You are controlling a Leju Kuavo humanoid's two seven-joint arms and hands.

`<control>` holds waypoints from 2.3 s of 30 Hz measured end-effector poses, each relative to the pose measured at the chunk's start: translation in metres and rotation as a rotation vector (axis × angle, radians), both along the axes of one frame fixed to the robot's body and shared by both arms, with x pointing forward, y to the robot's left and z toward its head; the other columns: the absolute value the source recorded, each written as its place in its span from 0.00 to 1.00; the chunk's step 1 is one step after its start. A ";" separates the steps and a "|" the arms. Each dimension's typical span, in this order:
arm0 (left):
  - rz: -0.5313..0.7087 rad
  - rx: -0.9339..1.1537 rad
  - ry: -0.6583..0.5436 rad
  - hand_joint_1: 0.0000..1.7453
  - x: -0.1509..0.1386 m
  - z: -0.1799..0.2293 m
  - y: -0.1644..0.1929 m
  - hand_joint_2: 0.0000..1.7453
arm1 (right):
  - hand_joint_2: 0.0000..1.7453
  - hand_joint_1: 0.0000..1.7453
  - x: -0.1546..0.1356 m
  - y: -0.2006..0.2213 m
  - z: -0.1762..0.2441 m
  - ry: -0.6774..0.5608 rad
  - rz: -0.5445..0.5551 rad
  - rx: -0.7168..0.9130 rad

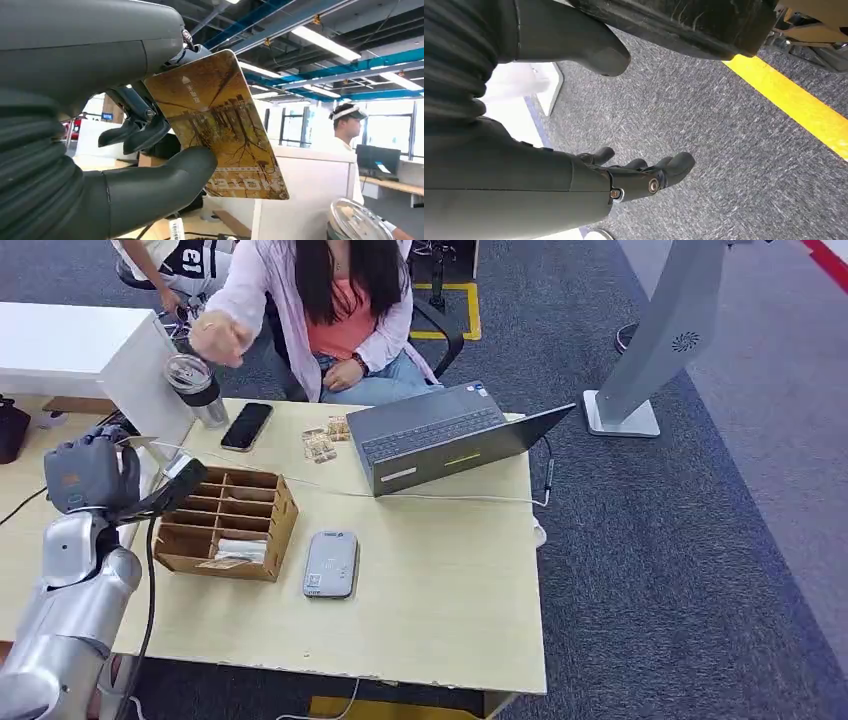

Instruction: Pass the card to the sensor for recognition and then transmit it.

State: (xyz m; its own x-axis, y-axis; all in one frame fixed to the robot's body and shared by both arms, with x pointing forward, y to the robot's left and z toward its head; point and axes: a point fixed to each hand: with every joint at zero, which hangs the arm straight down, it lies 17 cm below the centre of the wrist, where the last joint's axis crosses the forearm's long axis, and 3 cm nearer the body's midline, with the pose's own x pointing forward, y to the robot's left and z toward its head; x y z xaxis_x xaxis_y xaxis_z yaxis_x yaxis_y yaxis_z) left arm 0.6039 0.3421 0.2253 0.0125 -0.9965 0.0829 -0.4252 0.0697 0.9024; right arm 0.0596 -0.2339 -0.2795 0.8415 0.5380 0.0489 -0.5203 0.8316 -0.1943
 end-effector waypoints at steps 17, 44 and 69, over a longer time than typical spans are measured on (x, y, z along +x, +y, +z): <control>-0.074 -0.019 0.027 1.00 -0.007 -0.020 -0.031 1.00 | 1.00 0.00 -0.001 0.000 0.000 0.002 -0.013 0.002; -0.393 -0.065 0.072 1.00 -0.052 -0.043 -0.220 1.00 | 1.00 0.00 -0.001 0.000 0.000 0.006 -0.032 0.002; -0.470 -0.020 0.347 1.00 -0.108 -0.151 -0.294 1.00 | 1.00 0.00 -0.001 0.000 0.000 0.013 -0.018 -0.002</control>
State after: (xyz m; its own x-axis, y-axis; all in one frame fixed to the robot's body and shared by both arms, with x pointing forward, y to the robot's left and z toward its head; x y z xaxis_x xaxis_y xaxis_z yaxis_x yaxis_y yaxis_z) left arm 0.4960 0.0485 0.0742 -0.4012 -0.8997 0.1720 -0.0243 0.1981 0.9799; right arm 0.0582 -0.2339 -0.2795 0.8515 0.5231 0.0373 -0.5080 0.8403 -0.1894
